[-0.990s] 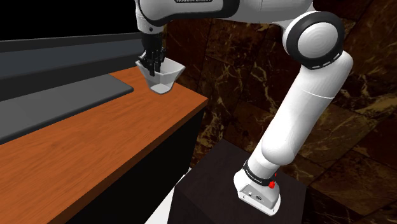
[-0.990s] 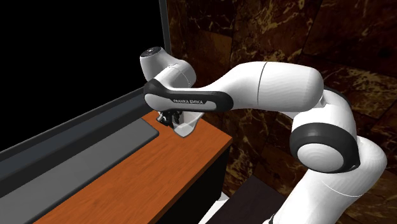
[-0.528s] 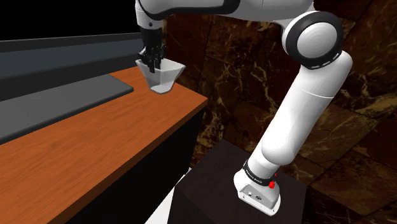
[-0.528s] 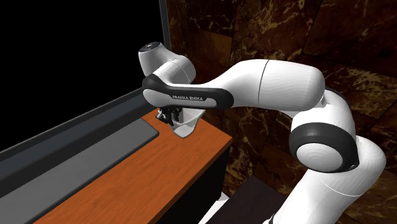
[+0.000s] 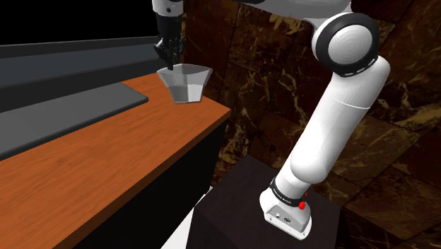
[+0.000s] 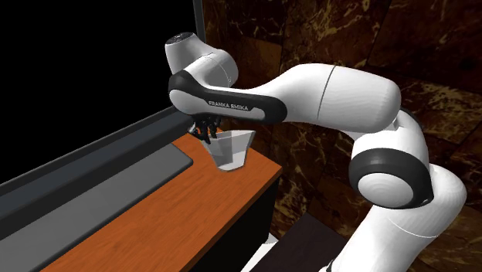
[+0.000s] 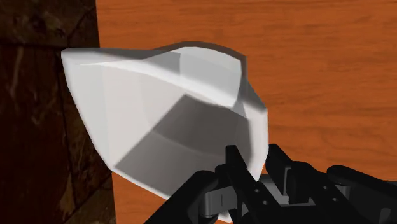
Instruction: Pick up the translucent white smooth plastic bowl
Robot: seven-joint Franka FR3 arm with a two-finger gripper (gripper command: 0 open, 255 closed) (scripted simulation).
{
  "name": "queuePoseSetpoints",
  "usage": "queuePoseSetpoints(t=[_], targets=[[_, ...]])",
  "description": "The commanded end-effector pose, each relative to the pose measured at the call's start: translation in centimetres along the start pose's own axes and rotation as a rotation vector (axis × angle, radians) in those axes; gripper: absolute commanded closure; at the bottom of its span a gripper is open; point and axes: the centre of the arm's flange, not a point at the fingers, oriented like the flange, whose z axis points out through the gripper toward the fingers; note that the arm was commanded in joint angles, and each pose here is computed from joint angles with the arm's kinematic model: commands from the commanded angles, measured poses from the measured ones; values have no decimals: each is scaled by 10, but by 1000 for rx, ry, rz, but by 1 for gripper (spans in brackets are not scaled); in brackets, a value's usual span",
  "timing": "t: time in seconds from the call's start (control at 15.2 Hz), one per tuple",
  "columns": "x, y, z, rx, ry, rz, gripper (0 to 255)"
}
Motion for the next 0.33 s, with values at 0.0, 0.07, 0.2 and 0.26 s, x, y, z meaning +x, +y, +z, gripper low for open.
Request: queuePoseSetpoints(t=[0.0, 0.07, 0.2, 0.26], targets=[[0, 0, -11, 0, 1, 0, 255], [0, 1, -16, 0, 1, 0, 255], [0, 2, -22, 0, 1, 0, 255], [0, 2, -22, 0, 1, 0, 255]])
